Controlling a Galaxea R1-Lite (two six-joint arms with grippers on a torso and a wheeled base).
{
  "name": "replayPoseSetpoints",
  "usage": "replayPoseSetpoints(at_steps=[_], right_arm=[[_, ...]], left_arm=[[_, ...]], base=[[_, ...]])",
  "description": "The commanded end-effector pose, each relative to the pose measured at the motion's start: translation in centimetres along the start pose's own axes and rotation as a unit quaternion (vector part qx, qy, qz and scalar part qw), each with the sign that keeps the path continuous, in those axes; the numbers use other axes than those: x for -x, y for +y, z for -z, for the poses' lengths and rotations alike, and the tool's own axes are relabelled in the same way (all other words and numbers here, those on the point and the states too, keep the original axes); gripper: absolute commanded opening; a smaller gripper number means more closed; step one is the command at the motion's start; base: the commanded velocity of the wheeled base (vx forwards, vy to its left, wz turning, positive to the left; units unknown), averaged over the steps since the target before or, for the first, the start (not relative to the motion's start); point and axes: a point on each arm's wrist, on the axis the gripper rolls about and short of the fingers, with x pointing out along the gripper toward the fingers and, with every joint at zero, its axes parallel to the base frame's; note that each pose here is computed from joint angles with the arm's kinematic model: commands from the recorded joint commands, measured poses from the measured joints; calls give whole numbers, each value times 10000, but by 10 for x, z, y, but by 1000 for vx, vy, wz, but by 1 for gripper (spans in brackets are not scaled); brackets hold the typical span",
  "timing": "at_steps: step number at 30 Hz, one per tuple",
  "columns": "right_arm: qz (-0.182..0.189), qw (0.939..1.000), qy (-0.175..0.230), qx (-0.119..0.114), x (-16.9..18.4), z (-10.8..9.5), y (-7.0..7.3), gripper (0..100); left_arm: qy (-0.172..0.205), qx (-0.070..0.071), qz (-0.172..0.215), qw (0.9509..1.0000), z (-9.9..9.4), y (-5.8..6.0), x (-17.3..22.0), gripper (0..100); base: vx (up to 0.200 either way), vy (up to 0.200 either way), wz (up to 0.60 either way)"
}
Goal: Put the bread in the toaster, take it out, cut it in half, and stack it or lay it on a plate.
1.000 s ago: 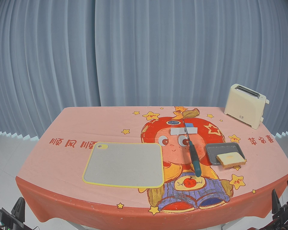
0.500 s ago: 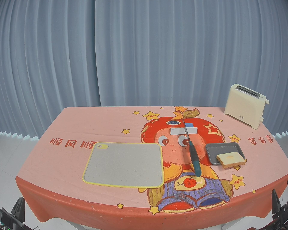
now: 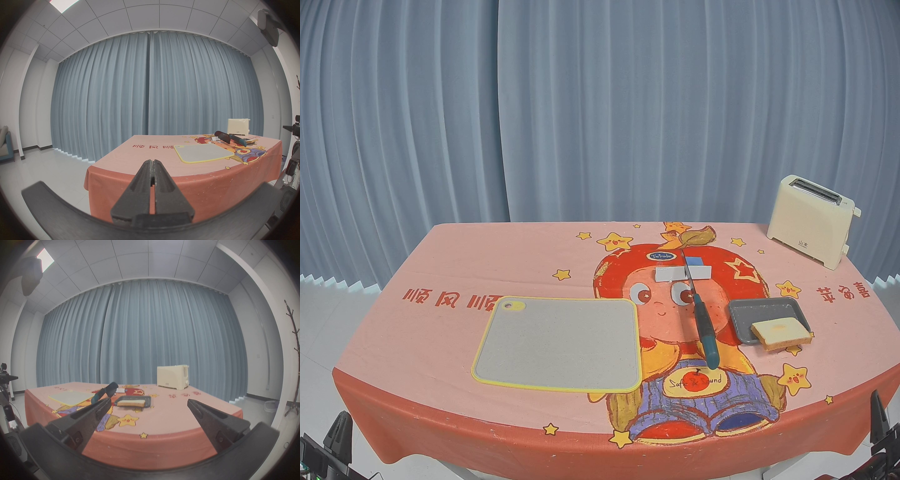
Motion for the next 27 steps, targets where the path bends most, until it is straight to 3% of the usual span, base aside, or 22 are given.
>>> replayPoseSetpoints(at_steps=[1, 8, 10, 15, 16, 20, 22, 23, 27], right_arm=[[35, 9974, -695, 160, 1, -9, 0, 100], [52, 9962, -856, 181, 2, -15, 0, 100], [-31, 9957, -916, -131, 5, -21, 0, 100], [-216, 9943, -194, -1023, 1, -18, 0, 100], [-325, 9893, 89, -1418, 0, -15, -1, 100], [-503, 9734, 438, -2193, -2, -8, -2, 100], [-605, 9624, 535, -2593, -2, -7, -1, 100], [-697, 9526, 590, -2902, -2, -7, 0, 100], [-721, 9316, 659, -3502, -2, -7, 0, 100]], left_arm=[[95, 8, -4, 10000, 5, 0, -1, 0], [95, 1, -4, 10000, 5, 0, -1, 0], [95, 1, -4, 10000, 5, 0, -1, 0], [95, 1, -4, 10000, 5, 0, -1, 0], [95, 1, -4, 10000, 5, 0, -1, 0], [95, 8, -4, 10000, 5, 0, -1, 0], [95, 1, -4, 10000, 5, 0, -1, 0], [95, 1, -4, 10000, 5, 0, -1, 0], [95, 1, -4, 10000, 5, 0, -1, 0]], base=[[0, 0, 0], [0, 0, 0], [0, 0, 0], [0, 0, 0], [0, 0, 0], [0, 0, 0], [0, 0, 0], [0, 0, 0], [0, 0, 0]])
